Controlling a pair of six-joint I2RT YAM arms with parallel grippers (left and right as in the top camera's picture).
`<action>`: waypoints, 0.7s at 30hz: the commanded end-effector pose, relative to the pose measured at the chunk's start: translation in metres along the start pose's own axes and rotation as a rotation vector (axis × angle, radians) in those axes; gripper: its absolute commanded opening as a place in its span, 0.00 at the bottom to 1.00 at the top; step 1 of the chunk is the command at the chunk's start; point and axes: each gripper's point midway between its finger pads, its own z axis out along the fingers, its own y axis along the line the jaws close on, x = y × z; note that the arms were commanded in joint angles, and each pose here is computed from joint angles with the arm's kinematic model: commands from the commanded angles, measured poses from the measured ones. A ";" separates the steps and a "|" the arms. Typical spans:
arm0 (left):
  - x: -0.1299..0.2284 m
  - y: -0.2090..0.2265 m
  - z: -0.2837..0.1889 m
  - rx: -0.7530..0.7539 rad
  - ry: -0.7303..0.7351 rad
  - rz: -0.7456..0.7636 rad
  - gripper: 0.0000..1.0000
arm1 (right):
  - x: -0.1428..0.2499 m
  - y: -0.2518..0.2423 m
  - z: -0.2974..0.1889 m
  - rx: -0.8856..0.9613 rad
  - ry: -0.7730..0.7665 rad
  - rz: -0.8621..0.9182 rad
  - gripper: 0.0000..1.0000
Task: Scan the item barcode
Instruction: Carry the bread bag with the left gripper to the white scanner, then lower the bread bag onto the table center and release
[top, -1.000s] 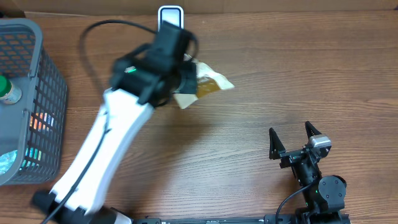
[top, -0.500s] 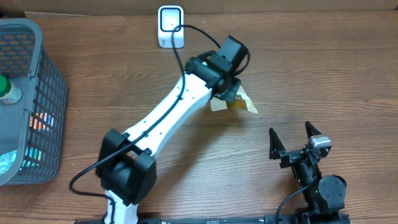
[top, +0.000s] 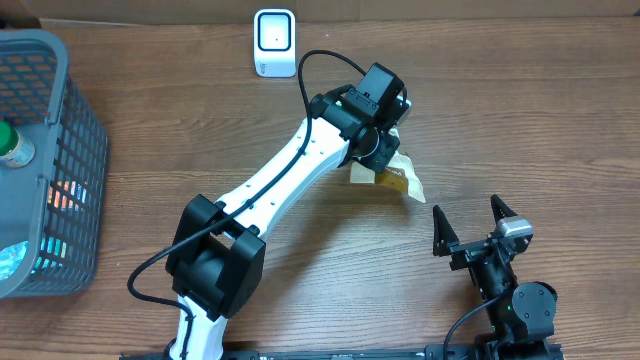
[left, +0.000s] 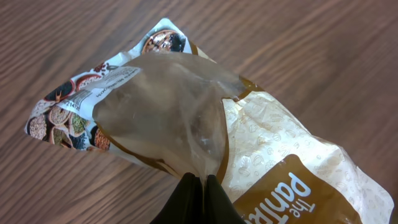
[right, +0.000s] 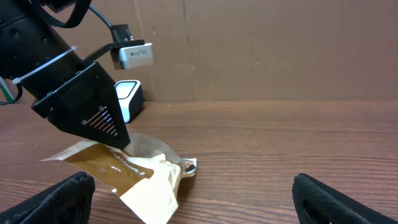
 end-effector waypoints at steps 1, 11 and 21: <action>-0.001 -0.018 -0.001 0.085 -0.001 0.063 0.04 | 0.002 0.000 0.000 -0.002 -0.004 -0.005 1.00; 0.001 -0.023 -0.001 0.112 0.014 -0.028 0.63 | 0.002 0.000 0.000 -0.002 -0.004 -0.005 1.00; -0.018 0.018 -0.046 -0.059 -0.016 -0.216 0.66 | 0.002 0.000 0.000 -0.002 -0.004 -0.005 1.00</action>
